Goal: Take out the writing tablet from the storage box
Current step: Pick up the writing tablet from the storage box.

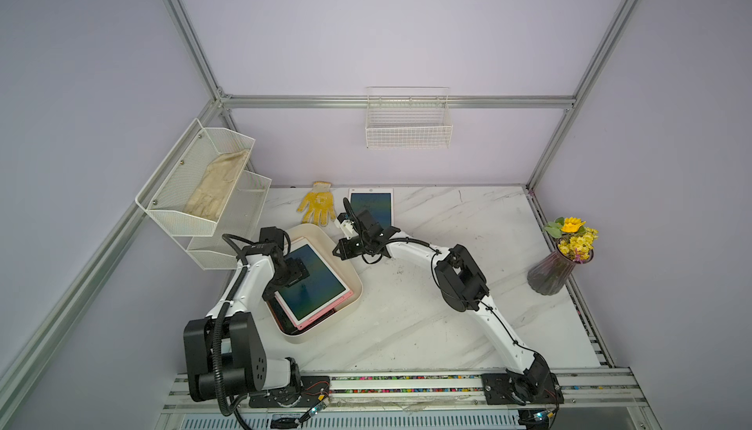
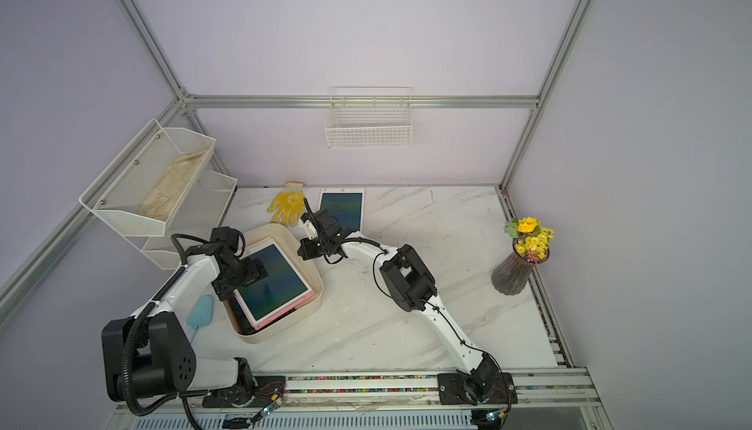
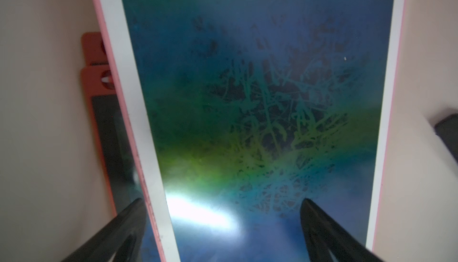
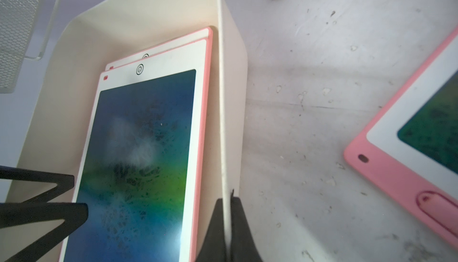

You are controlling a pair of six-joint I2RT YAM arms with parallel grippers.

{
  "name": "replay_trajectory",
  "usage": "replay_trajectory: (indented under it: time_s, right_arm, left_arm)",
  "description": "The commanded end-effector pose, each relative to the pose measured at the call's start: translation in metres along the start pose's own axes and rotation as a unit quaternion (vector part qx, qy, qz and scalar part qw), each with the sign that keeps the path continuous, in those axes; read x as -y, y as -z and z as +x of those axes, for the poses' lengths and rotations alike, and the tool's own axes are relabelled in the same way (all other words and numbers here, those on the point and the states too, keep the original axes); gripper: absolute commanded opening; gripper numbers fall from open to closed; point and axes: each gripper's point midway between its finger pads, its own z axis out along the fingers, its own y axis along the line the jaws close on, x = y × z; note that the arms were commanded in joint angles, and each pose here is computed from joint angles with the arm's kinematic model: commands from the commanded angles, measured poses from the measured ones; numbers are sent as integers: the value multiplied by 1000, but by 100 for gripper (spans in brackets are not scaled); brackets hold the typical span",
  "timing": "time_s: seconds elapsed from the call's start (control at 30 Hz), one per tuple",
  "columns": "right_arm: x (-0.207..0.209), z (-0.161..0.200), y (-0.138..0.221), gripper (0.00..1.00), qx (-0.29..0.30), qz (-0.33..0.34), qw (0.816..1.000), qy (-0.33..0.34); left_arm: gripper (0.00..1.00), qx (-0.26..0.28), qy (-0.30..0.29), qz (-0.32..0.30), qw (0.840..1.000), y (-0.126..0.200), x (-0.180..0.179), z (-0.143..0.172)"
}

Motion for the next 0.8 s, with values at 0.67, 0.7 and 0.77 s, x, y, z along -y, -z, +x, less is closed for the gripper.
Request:
replay_trajectory:
  time_s: [0.67,0.7,0.77]
  right_arm:
    - [12,8,0,0,-14,4,1000,-7]
    - [11,8,1,0,-13,4,1000,-7]
    - [11,8,0,0,-13,3,1000,-6]
  left_arm:
    - [95,12,3,9,1000,-3,4,-12]
    - [95,12,3,8,1000,-4,4,-12]
    - [95,12,4,8,1000,-4,4,-11]
